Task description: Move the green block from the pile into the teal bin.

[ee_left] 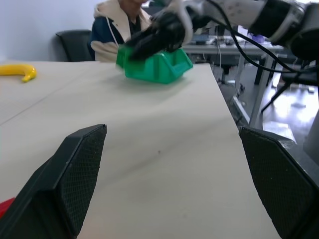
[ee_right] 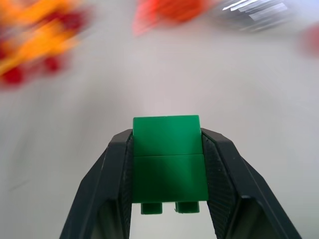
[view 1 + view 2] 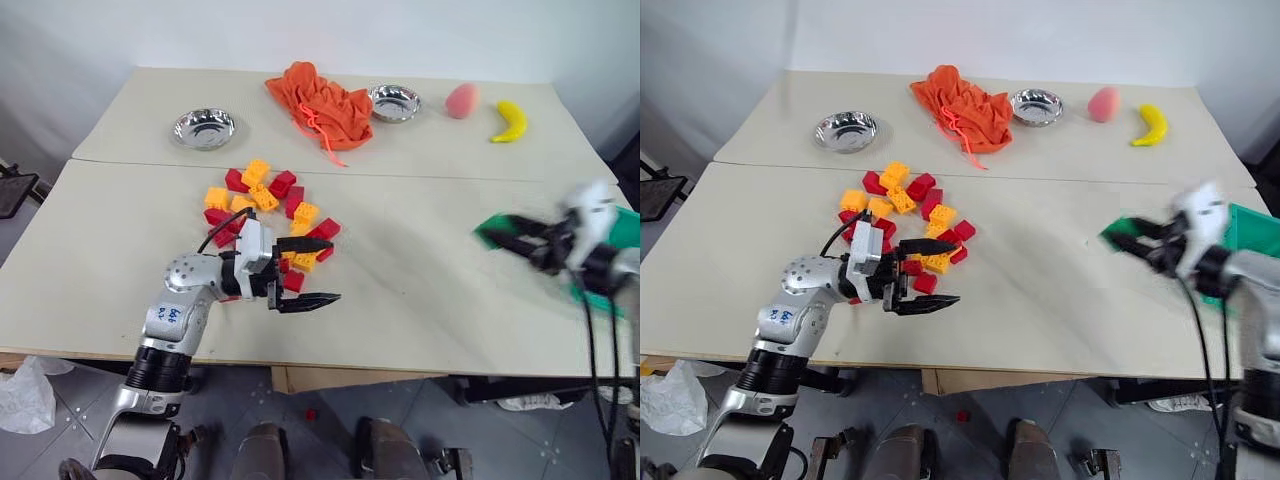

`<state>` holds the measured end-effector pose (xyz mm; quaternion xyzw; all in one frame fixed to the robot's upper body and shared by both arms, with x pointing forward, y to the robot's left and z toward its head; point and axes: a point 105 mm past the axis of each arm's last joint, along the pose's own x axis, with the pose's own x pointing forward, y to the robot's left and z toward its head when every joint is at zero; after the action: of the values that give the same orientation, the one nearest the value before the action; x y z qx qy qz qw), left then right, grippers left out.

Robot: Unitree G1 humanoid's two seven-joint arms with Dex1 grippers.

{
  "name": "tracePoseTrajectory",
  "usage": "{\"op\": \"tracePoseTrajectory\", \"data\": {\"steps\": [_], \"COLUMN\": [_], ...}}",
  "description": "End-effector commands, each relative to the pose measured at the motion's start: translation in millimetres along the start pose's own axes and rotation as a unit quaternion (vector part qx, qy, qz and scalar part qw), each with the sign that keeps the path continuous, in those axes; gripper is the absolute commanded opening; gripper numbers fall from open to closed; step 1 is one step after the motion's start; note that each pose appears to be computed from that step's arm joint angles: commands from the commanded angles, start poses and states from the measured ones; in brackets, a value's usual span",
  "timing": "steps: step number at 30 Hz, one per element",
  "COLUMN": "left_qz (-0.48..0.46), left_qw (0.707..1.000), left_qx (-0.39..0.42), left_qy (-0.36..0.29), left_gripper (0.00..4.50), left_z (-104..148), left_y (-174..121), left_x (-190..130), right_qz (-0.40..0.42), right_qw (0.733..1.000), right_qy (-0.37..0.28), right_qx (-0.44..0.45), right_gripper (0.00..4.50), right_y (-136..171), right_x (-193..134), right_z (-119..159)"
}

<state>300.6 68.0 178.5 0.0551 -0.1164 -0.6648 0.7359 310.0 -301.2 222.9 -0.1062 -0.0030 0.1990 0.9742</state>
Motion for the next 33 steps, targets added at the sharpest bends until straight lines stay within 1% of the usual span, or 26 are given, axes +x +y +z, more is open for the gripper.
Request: {"op": "tracePoseTrajectory", "data": {"steps": [1, 4, 5, 6, 9, 12, 13, 14, 18, 20, 23, 25, 27, 29, 31, 33], "left_qz": [0.012, 0.007, 0.004, 0.003, 0.017, 0.014, 0.013, 0.014, 0.020, 0.026, 0.038, 0.060, 0.078, 0.106, 0.135, 0.168], "left_qw": [0.998, 0.998, 0.998, 0.997, 0.996, 0.996, 0.996, 0.997, 0.997, 0.997, 0.997, 0.996, 0.995, 0.992, 0.987, 0.980], "left_qx": [-0.012, -0.006, -0.001, 0.003, 0.011, 0.011, 0.011, 0.012, 0.015, 0.019, 0.035, 0.052, 0.067, 0.073, 0.072, 0.079], "left_qy": [-0.053, -0.061, -0.063, -0.072, -0.087, -0.085, -0.084, -0.081, -0.072, -0.067, -0.049, -0.025, -0.015, 0.015, 0.040, 0.077], "left_gripper": [4.50, 4.50, 4.50, 4.50, 4.50, 4.50, 4.50, 4.50, 4.50, 4.50, 4.50, 4.50, 4.50, 4.50, 4.50, 4.50], "left_z": [18.3, 19.0, 19.1, 21.1, 24.5, 22.7, 22.3, 21.4, 19.2, 19.2, 17.7, 15.9, 17.1, 13.2, 9.1, 0.4], "left_y": [9.3, 11.0, 10.8, 11.3, 19.3, 19.4, 19.1, 18.9, 18.2, 18.6, 20.2, 24.2, 26.1, 26.8, 25.9, 21.0], "left_x": [13.7, 21.4, 22.8, 24.3, 32.0, 34.6, 34.6, 33.9, 29.8, 26.2, 19.5, 10.8, -1.2, -21.4, -40.0, -64.7], "right_qz": [-0.142, -0.253, -0.275, -0.288, -0.333, -0.341, -0.333, -0.332, -0.322, -0.295, -0.246, -0.180, -0.098, 0.013, 0.099, 0.191], "right_qw": [0.989, 0.965, 0.959, 0.956, 0.943, 0.940, 0.943, 0.943, 0.946, 0.955, 0.969, 0.982, 0.992, 0.996, 0.990, 0.976], "right_qy": [-0.044, -0.061, -0.062, -0.062, -0.026, -0.011, -0.008, -0.006, 0.004, -0.009, -0.025, -0.048, -0.067, -0.059, -0.048, -0.041], "right_qx": [-0.015, -0.002, 0.002, -0.003, -0.006, 0.017, 0.025, 0.028, 0.031, 0.026, 0.001, -0.019, -0.034, -0.062, -0.086, -0.098], "right_gripper": [1.50, 1.50, 1.50, 1.50, 1.50, 1.50, 2.22, 2.40, 3.78, 4.46, 4.49, 4.49, 4.49, 4.49, 4.49, 4.49], "right_y": [-36.2, -63.2, -68.6, -71.9, -86.8, -94.6, -94.6, -96.4, -100.9, -97.2, -87.2, -68.2, -39.0, 4.2, 38.9, 81.5], "right_x": [-50.3, -81.9, -88.4, -92.7, -103.3, -100.7, -97.5, -95.0, -90.0, -83.8, -73.7, -60.1, -42.2, -20.0, -7.2, 3.3], "right_z": [20.9, 22.8, 21.9, 20.8, 0.2, -16.6, -20.6, -23.1, -29.1, -23.7, -13.3, -1.9, 7.1, 4.8, -2.9, -12.2]}}
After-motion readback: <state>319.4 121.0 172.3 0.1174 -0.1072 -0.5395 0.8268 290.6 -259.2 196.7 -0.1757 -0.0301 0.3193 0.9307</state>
